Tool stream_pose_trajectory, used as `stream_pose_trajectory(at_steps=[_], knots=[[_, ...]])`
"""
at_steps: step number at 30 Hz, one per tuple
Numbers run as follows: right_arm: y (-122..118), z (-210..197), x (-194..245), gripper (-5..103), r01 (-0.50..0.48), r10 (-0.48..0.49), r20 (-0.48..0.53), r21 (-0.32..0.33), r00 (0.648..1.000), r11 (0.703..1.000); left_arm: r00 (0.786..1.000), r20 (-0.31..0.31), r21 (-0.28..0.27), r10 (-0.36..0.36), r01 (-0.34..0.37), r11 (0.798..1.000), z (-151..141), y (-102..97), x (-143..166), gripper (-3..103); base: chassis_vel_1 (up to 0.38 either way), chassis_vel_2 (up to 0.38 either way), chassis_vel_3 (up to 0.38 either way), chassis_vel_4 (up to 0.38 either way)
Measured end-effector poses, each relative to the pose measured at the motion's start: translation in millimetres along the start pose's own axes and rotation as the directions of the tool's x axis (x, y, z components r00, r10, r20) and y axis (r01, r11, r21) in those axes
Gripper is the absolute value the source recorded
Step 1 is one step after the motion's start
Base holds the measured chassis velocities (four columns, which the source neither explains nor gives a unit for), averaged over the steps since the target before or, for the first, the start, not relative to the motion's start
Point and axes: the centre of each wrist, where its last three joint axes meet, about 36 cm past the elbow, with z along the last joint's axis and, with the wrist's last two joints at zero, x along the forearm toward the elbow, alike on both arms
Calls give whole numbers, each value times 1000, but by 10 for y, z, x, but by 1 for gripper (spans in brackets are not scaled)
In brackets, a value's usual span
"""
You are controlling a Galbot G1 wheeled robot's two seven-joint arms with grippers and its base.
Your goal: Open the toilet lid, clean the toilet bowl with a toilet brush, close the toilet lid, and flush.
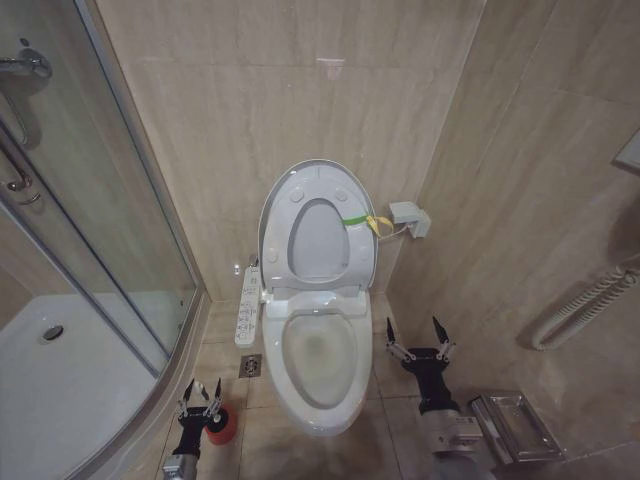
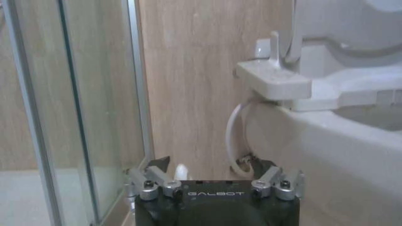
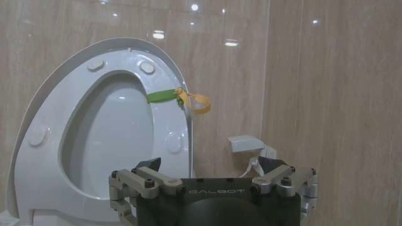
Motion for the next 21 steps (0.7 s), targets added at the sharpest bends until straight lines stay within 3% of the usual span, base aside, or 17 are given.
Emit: stream_pose_trajectory(at_steps=[1,9,10,21], knots=[[0,0,0,100,0,0,0,0,1000,1000,1000,5,-1,1,-1,1000,-19,-3,25,89,0,0,0,0],[0,0,0,100,0,0,0,0,1000,1000,998,68,-17,2,0,1000,-233,-29,170,89,0,0,0,0],[0,0,0,100,0,0,0,0,1000,1000,997,72,-19,1,1,1000,-250,-25,182,100,0,0,0,0],[0,0,0,100,0,0,0,0,1000,1000,984,176,-32,-14,20,999,-797,77,410,100,0,0,0,0]])
